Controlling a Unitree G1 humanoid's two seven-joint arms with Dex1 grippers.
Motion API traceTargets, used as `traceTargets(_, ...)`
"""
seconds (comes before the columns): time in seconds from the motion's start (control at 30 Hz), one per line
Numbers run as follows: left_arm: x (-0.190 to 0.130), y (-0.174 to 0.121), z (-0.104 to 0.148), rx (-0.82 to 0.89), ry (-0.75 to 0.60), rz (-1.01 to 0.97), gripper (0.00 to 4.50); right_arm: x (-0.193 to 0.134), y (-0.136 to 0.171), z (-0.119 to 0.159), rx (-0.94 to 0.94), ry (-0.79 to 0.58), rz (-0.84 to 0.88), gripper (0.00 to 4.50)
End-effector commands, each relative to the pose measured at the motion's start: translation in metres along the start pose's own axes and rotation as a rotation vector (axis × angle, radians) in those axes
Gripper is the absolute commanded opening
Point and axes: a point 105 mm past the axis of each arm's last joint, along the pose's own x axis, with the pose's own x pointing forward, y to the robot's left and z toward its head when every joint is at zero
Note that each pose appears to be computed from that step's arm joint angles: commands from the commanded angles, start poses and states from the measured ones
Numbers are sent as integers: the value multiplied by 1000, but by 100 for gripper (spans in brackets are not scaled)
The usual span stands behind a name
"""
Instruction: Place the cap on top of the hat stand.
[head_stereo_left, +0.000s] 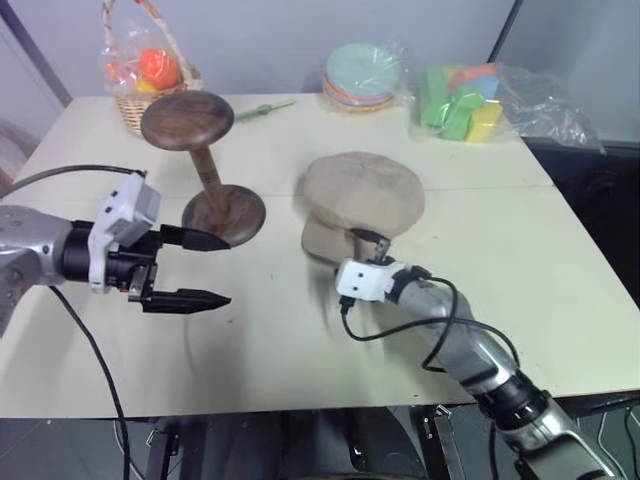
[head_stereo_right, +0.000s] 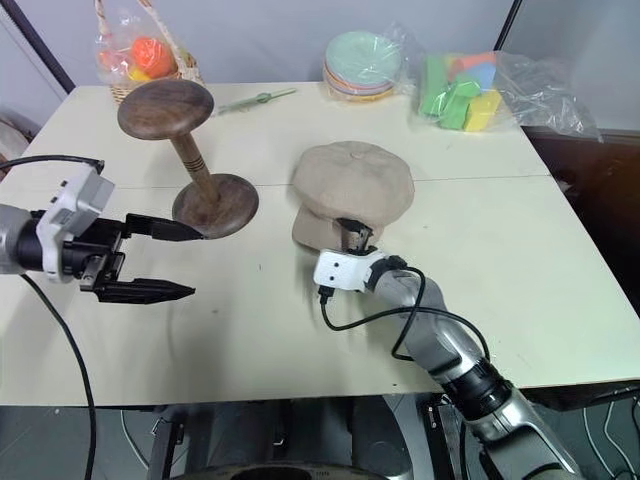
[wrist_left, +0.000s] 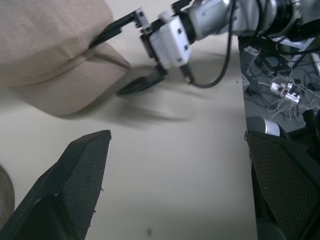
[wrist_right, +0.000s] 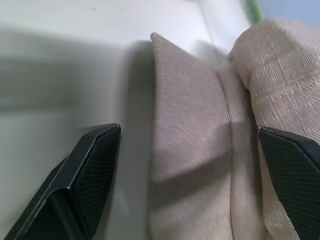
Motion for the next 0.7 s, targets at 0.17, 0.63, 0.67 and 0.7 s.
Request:
traceTargets(0.17,-4,3,10,47,-15,17,450,19,10,-31,-99,97,-17,446)
traceTargets(0.63,-11,5,12,29,-49,94,450,9,-7,-33,-48,67,-78,5)
traceTargets(0.67,-14,7,14,20,-69,123,450,5,-21,-27,-54,42,-111,5)
traceTargets(0.7,-19,9,17,8,-100,165,450,1,-38,-20,-55,8,-151,5)
